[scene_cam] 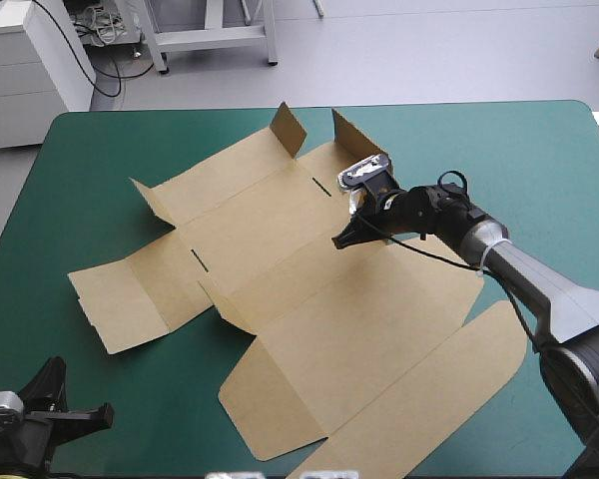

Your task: Fold the box

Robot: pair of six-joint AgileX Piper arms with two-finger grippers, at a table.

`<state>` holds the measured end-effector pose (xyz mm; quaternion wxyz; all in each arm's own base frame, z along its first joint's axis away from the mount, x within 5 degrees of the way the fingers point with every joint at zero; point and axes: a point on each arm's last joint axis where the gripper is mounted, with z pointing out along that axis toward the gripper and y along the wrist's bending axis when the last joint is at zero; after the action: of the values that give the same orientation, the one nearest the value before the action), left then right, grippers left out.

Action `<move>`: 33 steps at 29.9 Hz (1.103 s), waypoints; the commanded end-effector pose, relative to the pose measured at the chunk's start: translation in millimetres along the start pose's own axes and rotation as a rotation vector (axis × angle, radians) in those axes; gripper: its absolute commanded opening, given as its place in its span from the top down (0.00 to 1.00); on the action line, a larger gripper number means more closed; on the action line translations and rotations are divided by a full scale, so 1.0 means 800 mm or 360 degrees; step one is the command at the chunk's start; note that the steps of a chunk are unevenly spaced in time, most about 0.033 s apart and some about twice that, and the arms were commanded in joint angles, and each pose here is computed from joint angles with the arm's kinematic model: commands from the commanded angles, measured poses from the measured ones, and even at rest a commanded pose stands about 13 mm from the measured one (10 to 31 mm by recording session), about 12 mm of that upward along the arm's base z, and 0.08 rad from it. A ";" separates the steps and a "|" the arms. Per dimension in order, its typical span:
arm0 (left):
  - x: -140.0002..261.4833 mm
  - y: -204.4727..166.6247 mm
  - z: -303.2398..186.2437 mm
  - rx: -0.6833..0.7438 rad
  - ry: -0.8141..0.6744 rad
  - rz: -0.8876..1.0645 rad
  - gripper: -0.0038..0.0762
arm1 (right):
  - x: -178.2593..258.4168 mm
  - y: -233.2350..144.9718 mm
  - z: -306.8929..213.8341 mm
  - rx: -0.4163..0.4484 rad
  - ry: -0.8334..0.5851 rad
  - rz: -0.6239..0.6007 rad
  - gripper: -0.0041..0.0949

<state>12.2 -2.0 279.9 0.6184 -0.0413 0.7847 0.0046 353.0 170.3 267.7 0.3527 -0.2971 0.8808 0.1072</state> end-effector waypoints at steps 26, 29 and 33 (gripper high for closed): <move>-0.016 -0.001 -0.008 0.0022 -0.0184 -0.0018 0.96 | -0.115 -0.061 -0.169 0.0354 -0.0360 0.0134 0.98; -0.016 -0.001 -0.008 0.0022 -0.0184 -0.0018 0.96 | -0.117 -0.081 -0.188 0.0411 -0.0374 0.0191 0.98; -0.016 -0.001 -0.008 0.0022 -0.0184 -0.0018 0.96 | -0.119 -0.092 -0.207 0.0422 -0.0381 0.0244 0.98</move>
<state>12.2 -2.1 279.9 0.6184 -0.0414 0.7847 0.0042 375.9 99.7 413.1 0.4239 -0.1824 0.8861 0.0438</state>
